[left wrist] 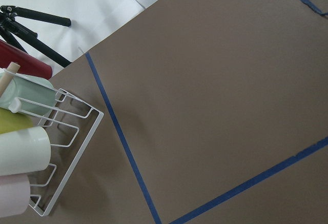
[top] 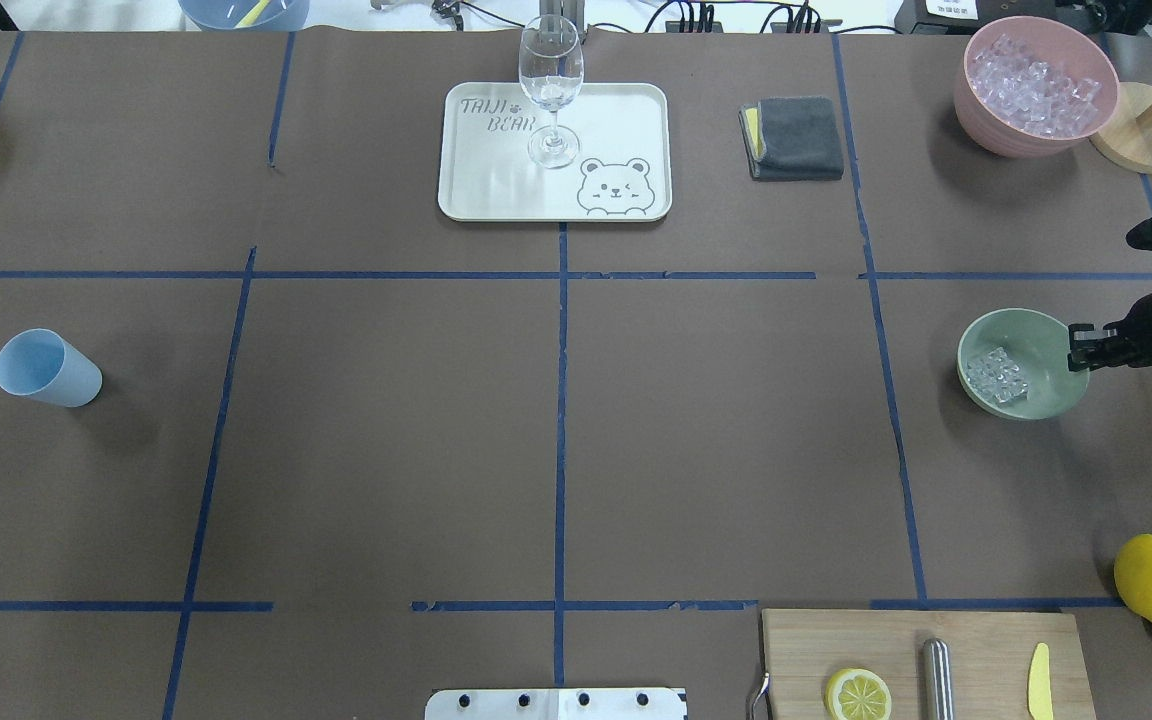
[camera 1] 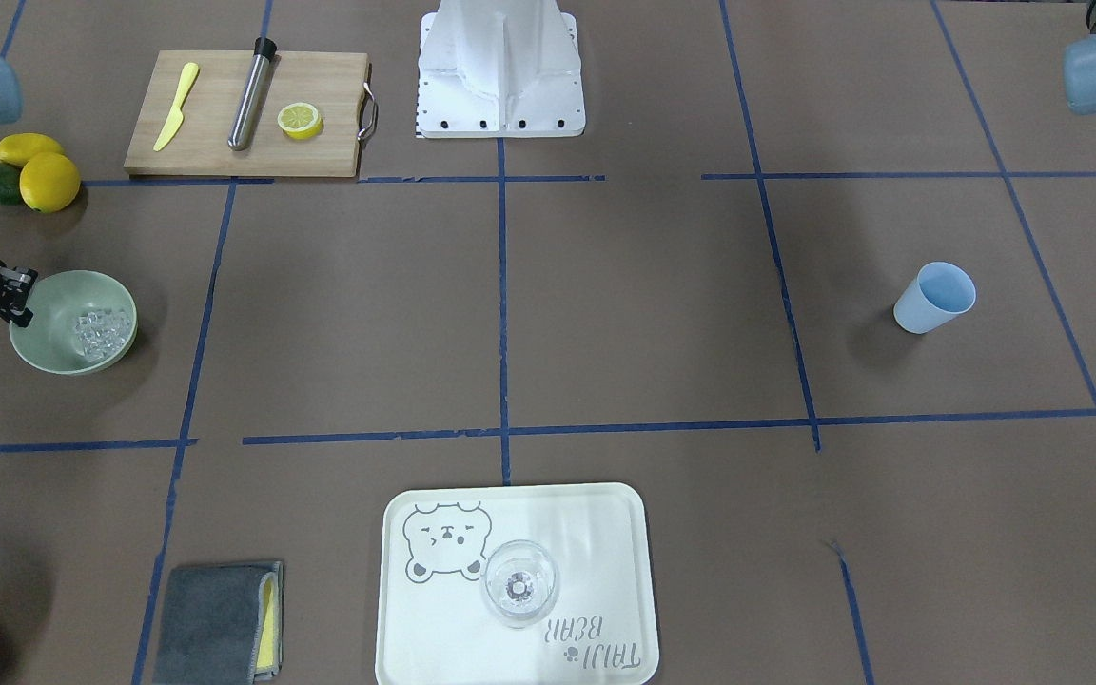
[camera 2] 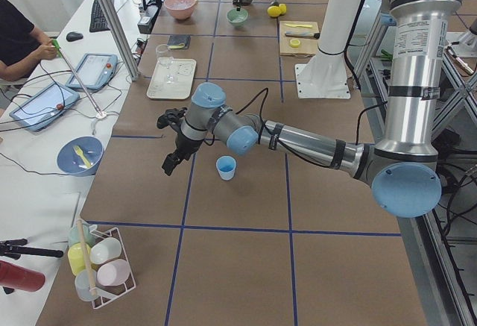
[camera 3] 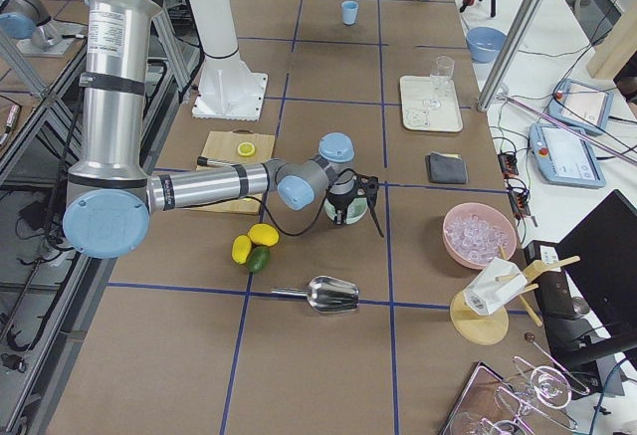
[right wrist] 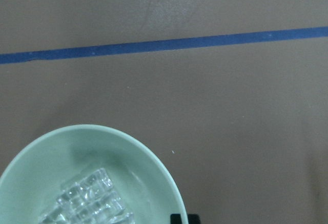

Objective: Pour ice into bowl

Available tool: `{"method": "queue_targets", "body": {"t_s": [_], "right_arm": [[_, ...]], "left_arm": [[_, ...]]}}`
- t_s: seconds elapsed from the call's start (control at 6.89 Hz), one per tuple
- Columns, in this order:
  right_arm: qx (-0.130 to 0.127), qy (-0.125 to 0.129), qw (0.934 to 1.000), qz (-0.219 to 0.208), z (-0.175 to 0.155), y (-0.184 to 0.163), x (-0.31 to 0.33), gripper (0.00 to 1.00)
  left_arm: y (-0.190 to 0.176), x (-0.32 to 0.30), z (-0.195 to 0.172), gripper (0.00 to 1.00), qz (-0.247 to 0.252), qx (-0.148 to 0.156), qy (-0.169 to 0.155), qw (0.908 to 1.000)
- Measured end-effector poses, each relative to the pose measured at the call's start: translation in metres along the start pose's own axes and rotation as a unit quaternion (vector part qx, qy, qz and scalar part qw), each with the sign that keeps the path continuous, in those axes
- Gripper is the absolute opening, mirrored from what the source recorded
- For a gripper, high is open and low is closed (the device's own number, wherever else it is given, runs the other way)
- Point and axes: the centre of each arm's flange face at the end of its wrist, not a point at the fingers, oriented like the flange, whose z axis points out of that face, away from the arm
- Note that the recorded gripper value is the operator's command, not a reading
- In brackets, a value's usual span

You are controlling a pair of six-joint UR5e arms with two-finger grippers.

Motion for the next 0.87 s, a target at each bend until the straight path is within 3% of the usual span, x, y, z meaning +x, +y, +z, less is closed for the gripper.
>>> {"method": "queue_targets", "body": {"t_s": [0.58, 0.87], "right_arm": [[0.013, 0.005, 0.9999, -0.003, -0.019, -0.018, 0.024, 1.0], [0.008, 0.045, 0.9963, -0.073, -0.05, -0.043, 0.063, 1.0]], "left_arm": [[0.001, -0.004, -0.002, 1.0, -0.003, 0.001, 0.0, 1.0], [0.005, -0.01, -0.006, 1.0, -0.014, -0.004, 0.016, 0.9998]]}}
